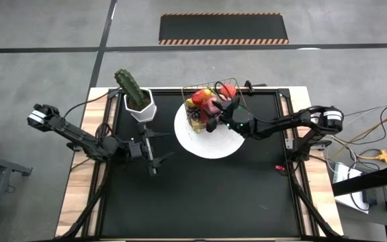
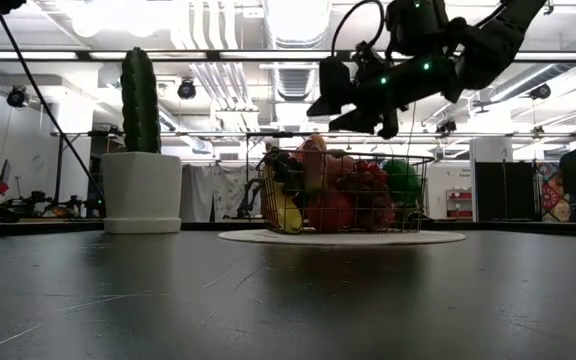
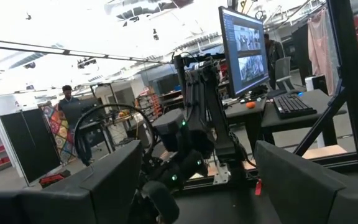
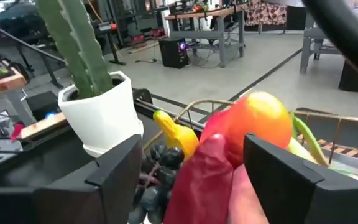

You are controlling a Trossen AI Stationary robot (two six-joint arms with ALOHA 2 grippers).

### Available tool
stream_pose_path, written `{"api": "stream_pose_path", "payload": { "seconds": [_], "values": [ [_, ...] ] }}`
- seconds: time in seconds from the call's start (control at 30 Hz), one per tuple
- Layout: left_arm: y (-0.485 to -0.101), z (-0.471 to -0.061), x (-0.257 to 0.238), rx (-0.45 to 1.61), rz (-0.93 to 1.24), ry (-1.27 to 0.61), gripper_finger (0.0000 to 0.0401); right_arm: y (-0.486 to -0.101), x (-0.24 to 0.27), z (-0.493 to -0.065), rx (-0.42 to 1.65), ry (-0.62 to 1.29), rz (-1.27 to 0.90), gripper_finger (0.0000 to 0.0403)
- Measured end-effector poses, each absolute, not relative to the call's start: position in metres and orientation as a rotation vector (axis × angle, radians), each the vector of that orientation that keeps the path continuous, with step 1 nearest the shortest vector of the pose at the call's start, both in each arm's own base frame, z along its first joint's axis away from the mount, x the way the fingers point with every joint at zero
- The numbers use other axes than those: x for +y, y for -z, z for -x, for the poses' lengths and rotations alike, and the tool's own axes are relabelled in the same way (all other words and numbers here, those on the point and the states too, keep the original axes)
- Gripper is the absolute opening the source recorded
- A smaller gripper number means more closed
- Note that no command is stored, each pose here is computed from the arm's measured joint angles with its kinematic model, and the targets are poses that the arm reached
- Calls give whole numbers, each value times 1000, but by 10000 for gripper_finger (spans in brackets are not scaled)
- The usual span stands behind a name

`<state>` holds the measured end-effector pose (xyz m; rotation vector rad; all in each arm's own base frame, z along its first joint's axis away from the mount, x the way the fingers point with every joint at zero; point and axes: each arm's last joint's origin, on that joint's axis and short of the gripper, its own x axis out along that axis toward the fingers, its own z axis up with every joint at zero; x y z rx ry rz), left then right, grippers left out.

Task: Build produce basket
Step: Return to Home Position

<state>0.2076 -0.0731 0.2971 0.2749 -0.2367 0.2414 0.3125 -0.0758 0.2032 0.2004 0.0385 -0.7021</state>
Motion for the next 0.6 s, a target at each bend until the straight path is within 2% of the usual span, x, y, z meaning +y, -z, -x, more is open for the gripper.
{"api": "stream_pose_path", "payload": {
  "seconds": [0.13, 0.3, 0.43, 0.5, 0.6],
  "values": [
    [-297, -208, -73, -235, -274, -240, 293, -217, -71, -306, 49, 662, -196, 277],
    [-288, -202, -76, -104, -339, -210, 292, -243, -40, -293, 49, 292, -23, 274],
    [-280, -179, -83, 66, -438, 63, 282, -246, -2, -269, 14, 131, 196, 251],
    [-275, -166, -86, 87, -454, 195, 265, -243, 12, -253, -20, 77, 268, 235],
    [-269, -152, -83, 54, -451, 217, 227, -229, 19, -230, -36, 43, 288, 209]
  ]
}}
